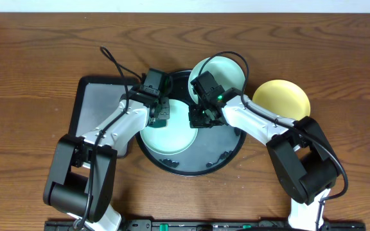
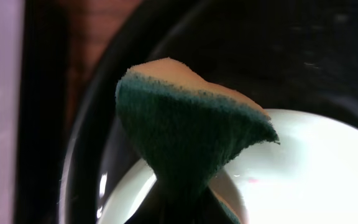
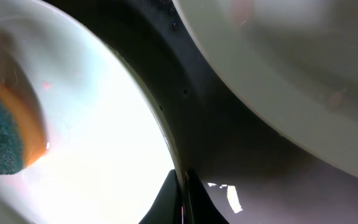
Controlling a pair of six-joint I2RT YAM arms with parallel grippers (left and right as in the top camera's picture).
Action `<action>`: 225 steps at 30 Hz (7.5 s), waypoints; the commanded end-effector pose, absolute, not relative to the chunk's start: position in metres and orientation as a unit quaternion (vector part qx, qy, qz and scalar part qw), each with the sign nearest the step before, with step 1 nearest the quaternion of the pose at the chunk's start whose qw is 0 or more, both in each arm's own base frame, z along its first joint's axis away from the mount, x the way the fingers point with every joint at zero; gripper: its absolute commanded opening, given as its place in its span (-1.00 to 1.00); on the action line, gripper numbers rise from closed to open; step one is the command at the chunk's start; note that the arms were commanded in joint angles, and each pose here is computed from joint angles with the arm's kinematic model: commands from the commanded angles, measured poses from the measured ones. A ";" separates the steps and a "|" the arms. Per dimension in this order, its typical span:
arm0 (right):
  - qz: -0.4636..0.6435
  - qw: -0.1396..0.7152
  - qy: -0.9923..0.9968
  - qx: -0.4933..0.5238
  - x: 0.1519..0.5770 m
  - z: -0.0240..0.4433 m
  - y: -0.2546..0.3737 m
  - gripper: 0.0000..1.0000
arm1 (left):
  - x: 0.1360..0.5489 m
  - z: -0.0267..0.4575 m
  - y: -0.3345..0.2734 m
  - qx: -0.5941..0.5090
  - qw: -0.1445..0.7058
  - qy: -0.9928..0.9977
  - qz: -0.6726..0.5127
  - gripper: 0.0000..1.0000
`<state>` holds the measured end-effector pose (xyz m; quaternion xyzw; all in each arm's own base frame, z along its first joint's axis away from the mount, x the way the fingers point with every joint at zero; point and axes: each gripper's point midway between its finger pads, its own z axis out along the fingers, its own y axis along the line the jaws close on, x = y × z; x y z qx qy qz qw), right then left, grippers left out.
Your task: Clean dirty plates on tray and stack at the side
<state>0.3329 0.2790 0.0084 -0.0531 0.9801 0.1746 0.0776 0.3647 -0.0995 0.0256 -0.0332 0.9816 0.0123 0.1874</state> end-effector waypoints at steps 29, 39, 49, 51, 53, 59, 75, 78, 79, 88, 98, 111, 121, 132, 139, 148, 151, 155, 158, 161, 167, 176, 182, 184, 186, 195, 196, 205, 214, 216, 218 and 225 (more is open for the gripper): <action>0.172 0.076 0.981 -0.050 0.339 0.003 0.276 -0.98 | 0.409 0.118 -0.056 -0.167 0.192 0.955 -0.150 -0.85; 0.140 0.138 0.970 -0.141 0.358 0.057 0.278 -0.98 | 0.358 0.150 0.049 -0.255 0.181 0.950 -0.023 -0.85; -0.078 0.232 0.934 -0.259 0.368 0.134 0.257 -0.98 | 0.355 0.149 0.053 -0.262 0.176 0.949 -0.021 -0.85; -0.128 0.257 0.917 -0.276 0.367 0.153 0.258 -0.98 | 0.355 0.149 0.053 -0.262 0.176 0.949 -0.021 -0.85; -0.185 0.291 0.896 -0.280 0.367 0.175 0.259 -0.98 | 0.355 0.149 0.053 -0.262 0.176 0.949 -0.021 -0.85; -0.271 0.373 0.843 -0.276 0.357 0.225 0.267 -0.98 | 0.355 0.149 0.053 -0.262 0.176 0.949 -0.021 -0.85; -0.307 0.518 0.773 -0.200 0.325 0.332 0.264 -0.98 | 0.355 0.149 0.053 -0.262 0.176 0.949 -0.021 -0.85; -0.304 0.519 0.774 -0.199 0.324 0.334 0.262 -0.98 | 0.355 0.149 0.053 -0.262 0.176 0.949 -0.021 -0.85; -0.303 0.518 0.775 -0.201 0.324 0.334 0.262 -0.98 | 0.355 0.149 0.053 -0.262 0.176 0.949 -0.021 -0.85; -0.214 0.460 0.830 -0.231 0.323 0.295 0.272 -0.97 | 0.355 0.148 0.053 -0.262 0.175 0.949 -0.021 -0.85; 0.060 0.291 0.929 -0.221 0.334 0.238 0.282 -0.98 | 0.355 0.148 0.053 -0.262 0.175 0.949 -0.021 -0.85; 0.069 0.284 0.952 0.096 0.383 0.279 0.028 -0.97 | 0.353 0.147 0.054 -0.253 0.171 0.952 -0.017 -0.85; -0.006 0.203 0.939 0.278 0.347 0.209 -0.116 -0.97 | 0.352 0.146 0.056 -0.255 0.170 0.952 -0.011 -0.85; 0.043 0.181 0.942 0.281 0.342 0.106 -0.104 -0.98 | 0.352 0.147 0.056 -0.255 0.171 0.952 -0.012 -0.85; 0.080 0.181 0.943 0.266 0.339 0.070 -0.079 -0.83 | 0.352 0.147 0.056 -0.255 0.171 0.952 -0.012 -0.85; 0.091 0.195 0.954 0.209 0.356 0.079 -0.043 -0.44 | 0.352 0.147 0.056 -0.255 0.171 0.952 -0.012 -0.85; 0.106 0.215 0.956 0.170 0.372 0.097 -0.021 -0.39 | 0.352 0.147 0.056 -0.255 0.171 0.952 -0.012 -0.85; 0.116 0.238 0.957 0.120 0.398 0.128 0.012 -0.30 | 0.352 0.147 0.056 -0.255 0.171 0.952 -0.012 -0.85; 0.120 0.232 0.963 0.071 0.419 0.140 0.037 -0.13 | 0.352 0.146 0.056 -0.255 0.170 0.952 -0.012 -0.85; 0.136 0.204 0.970 0.003 0.442 0.136 0.069 0.05 | 0.352 0.147 0.056 -0.255 0.171 0.952 -0.012 -0.85; 0.196 0.159 0.965 -0.066 0.476 0.100 0.120 0.15 | 0.352 0.147 0.056 -0.255 0.171 0.952 -0.012 -0.85; 0.221 0.144 0.958 -0.111 0.493 0.041 0.167 0.11 | 0.352 0.147 0.056 -0.255 0.171 0.952 -0.012 -0.84; 0.198 0.144 0.963 -0.110 0.495 0.030 0.168 -0.49 | 0.352 0.147 0.056 -0.255 0.171 0.952 -0.012 -0.85; 0.199 0.145 0.963 -0.110 0.495 0.030 0.169 -0.74 | 0.352 0.147 0.056 -0.255 0.171 0.952 -0.012 -0.85; 0.199 0.144 0.963 -0.110 0.495 0.030 0.169 -0.92 | 0.352 0.147 0.056 -0.255 0.171 0.952 -0.012 -0.85; 0.205 0.150 0.960 -0.120 0.481 0.082 0.180 -0.98 | 0.352 0.147 0.056 -0.255 0.171 0.952 -0.012 -0.85; 0.206 0.148 0.960 -0.118 0.476 0.091 0.181 -0.97 | 0.352 0.147 0.056 -0.255 0.171 0.952 -0.012 -0.85; 0.174 0.079 0.978 -0.085 0.428 0.107 0.179 -0.97 | 0.352 0.147 0.056 -0.255 0.171 0.952 -0.012 -0.85; 0.100 0.044 0.993 -0.052 0.409 0.090 0.172 -0.97 | 0.352 0.146 0.055 -0.255 0.170 0.952 -0.012 -0.85; 0.084 0.042 0.994 -0.047 0.407 0.089 0.170 -0.98 | 0.352 0.146 0.055 -0.255 0.170 0.952 -0.012 -0.85; 0.077 0.040 0.995 -0.045 0.405 0.089 0.171 -0.97 | 0.352 0.146 0.055 -0.255 0.170 0.952 -0.012 -0.85; 0.063 0.026 0.997 -0.039 0.392 0.077 0.179 -0.97 | 0.355 0.147 0.041 -0.235 0.171 0.957 -0.016 -0.85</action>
